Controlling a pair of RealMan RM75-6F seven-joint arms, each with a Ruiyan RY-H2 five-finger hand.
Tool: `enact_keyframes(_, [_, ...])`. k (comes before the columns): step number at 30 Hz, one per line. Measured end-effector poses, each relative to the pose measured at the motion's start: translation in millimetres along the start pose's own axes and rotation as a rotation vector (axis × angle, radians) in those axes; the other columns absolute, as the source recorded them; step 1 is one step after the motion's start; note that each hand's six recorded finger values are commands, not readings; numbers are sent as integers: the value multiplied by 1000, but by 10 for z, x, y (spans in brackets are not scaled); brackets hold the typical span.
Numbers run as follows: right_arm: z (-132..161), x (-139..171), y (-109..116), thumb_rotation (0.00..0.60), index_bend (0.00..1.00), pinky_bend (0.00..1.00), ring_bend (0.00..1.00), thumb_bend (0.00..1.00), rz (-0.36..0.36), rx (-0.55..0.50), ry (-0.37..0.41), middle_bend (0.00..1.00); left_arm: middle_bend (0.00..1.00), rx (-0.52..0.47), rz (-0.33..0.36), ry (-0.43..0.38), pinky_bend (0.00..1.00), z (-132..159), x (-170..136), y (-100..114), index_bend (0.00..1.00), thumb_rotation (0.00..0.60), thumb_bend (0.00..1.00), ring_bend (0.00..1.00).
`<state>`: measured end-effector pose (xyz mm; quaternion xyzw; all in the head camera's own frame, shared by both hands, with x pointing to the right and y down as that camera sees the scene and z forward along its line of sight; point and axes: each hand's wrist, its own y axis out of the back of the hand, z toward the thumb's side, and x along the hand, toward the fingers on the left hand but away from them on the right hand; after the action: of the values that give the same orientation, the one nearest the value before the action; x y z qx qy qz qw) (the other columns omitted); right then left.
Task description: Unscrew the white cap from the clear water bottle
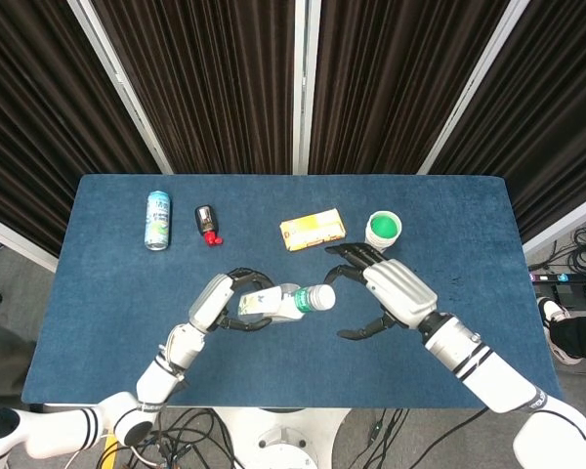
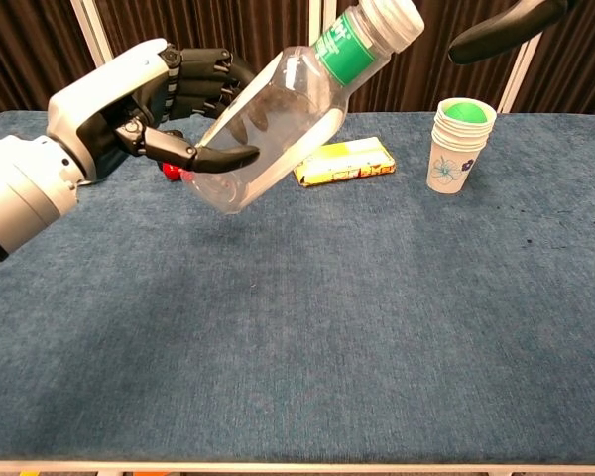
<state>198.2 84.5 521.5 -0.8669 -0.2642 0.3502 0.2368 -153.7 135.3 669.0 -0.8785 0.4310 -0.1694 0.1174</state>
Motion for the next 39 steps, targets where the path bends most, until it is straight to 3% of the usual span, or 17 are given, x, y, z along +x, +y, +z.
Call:
enact_keyframes(33, [150, 77, -117, 512, 325, 0, 0, 0, 35, 38, 54, 56, 609, -4, -15, 14, 305, -40, 17, -45, 612, 600, 396, 514])
enact_keyframes(39, [149, 66, -95, 514, 326, 0, 0, 0, 12, 42, 61, 56, 609, -4, -19, 9, 305, -32, 16, -51, 612, 600, 396, 514])
